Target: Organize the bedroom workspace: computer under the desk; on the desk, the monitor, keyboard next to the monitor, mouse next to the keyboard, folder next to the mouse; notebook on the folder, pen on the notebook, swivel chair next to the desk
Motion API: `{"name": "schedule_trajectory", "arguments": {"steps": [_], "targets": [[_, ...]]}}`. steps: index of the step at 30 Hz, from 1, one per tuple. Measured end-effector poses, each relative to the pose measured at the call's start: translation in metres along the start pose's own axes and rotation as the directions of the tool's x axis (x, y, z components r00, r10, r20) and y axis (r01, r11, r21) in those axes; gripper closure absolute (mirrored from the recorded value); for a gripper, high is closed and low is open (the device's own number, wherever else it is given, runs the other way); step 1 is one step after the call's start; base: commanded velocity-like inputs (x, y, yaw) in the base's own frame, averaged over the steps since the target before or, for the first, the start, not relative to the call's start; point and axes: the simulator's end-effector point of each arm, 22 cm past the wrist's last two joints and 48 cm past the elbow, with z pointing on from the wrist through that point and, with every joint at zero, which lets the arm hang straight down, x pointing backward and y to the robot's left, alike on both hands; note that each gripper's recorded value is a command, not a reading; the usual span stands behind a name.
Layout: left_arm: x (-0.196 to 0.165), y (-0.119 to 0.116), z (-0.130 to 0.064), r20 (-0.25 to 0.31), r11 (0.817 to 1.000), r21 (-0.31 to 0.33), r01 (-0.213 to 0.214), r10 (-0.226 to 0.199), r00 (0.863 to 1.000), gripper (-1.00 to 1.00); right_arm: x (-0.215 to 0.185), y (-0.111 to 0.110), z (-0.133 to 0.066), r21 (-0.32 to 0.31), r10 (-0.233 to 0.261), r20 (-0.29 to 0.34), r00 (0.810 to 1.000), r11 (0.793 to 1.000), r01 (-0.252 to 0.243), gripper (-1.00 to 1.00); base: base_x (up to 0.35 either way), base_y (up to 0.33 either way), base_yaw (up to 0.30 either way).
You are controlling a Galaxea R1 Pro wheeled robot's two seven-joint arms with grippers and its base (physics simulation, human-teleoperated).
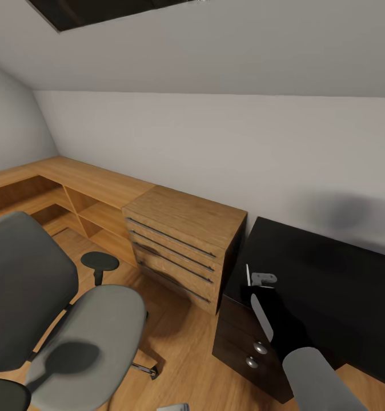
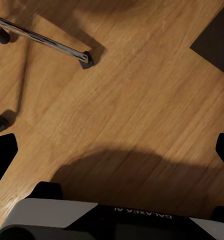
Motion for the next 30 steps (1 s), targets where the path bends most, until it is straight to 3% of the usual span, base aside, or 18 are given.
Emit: {"name": "schedule_trajectory", "arguments": {"steps": [10,15,20,30], "targets": [[-0.006,0.000,-0.014,-0.001,1.000,0.001,0.000,0.000,1.000,-1.00,0.003,-0.001,-0.007,0.001,0.005,-0.018,1.000,1.000,-0.005,1.00,0.000,0.000,0.000],[-0.009,0.000,-0.020,-0.002,1.000,0.001,-0.001,0.001,1.000,-1.00,-0.077,-0.002,-0.050,-0.038,0.078,0.167,0.983,0.997,-0.073,1.00,0.000,0.000,0.000],[-0.012,0.001,-0.026,-0.002,1.000,0.001,0.000,0.000,1.000,-1.00,-0.100,-0.003,-0.089,-0.107,0.168,0.256,0.952,0.984,-0.145,1.00,0.000,0.000,0.000],[-0.014,0.002,-0.027,0.005,1.000,-0.001,0.005,-0.005,1.000,-1.00,-0.112,-0.006,-0.113,-0.137,0.211,0.307,0.928,0.975,-0.177,1.00,-0.006,0.000,0.000]]}}
